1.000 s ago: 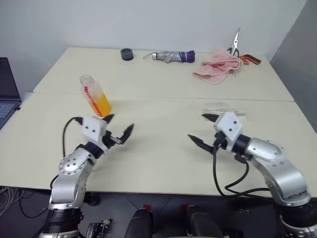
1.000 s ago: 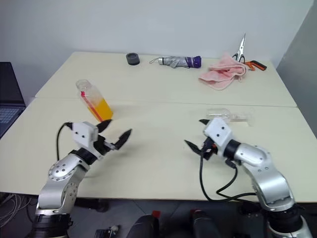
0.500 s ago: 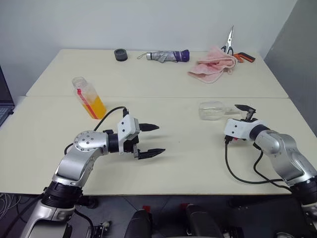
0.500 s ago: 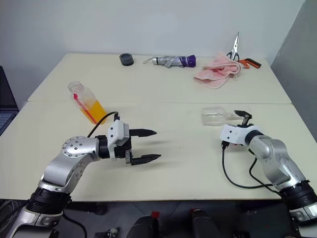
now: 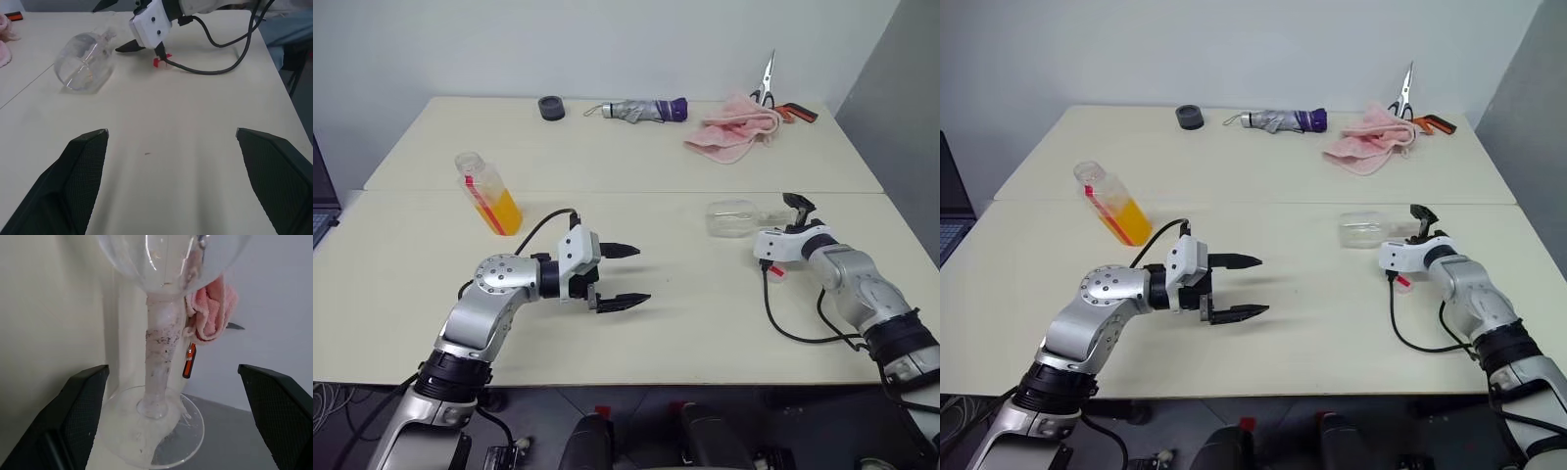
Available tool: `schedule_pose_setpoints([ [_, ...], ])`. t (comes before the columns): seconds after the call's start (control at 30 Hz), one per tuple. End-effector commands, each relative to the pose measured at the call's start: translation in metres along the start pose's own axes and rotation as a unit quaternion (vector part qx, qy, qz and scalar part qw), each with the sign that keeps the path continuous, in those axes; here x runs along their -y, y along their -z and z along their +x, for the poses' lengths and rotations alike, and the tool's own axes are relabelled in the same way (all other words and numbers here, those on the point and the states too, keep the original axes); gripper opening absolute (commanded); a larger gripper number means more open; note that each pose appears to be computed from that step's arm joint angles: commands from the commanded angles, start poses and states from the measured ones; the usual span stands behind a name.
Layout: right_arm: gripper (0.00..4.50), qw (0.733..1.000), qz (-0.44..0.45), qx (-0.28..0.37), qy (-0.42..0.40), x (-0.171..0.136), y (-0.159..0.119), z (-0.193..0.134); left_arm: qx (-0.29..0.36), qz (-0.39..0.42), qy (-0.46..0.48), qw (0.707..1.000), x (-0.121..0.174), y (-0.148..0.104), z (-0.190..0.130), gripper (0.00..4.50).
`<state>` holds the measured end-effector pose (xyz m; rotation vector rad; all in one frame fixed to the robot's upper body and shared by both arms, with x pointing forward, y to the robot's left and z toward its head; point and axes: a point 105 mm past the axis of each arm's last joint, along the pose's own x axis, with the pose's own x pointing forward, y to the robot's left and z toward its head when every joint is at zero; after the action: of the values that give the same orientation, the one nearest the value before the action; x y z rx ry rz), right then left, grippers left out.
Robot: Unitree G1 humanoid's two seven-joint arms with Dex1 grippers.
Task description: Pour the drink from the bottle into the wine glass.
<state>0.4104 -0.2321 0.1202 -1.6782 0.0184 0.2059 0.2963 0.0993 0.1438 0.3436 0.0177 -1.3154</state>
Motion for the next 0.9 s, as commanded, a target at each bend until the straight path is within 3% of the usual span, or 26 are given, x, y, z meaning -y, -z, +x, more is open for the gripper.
schedule_pose_setpoints([
  [0.03, 4.5, 1.0, -0.007, 0.003, 0.021, 0.004, -0.002, 0.006, 0.012, 0.025, -0.006, 1.0, -0.005, -0.012, 0.001, 4.47],
  [0.17, 4.5, 1.0, -0.002, -0.002, 0.03, 0.005, -0.002, 0.011, 0.014, 0.025, -0.008, 1.0, -0.005, -0.013, 0.002, 4.47],
  [0.27, 3.99, 0.999, 0.002, -0.003, 0.033, 0.004, -0.004, 0.015, 0.015, 0.024, -0.01, 1.0, -0.006, -0.013, 0.002, 4.5],
  [0.63, 0.2, 0.999, 0.008, 0.001, 0.032, -0.001, -0.013, 0.031, 0.016, 0.016, -0.029, 0.999, -0.009, -0.013, -0.001, 4.5],
  [0.8, 0.1, 0.992, 0.088, 0.033, 0.089, 0.032, -0.027, 0.029, 0.013, -0.014, -0.105, 0.994, -0.022, -0.005, -0.028, 4.5],
  [0.9, 0.1, 0.969, 0.201, 0.099, 0.102, 0.047, -0.062, 0.025, 0.018, -0.04, -0.166, 0.985, -0.031, -0.002, -0.052, 4.5],
])
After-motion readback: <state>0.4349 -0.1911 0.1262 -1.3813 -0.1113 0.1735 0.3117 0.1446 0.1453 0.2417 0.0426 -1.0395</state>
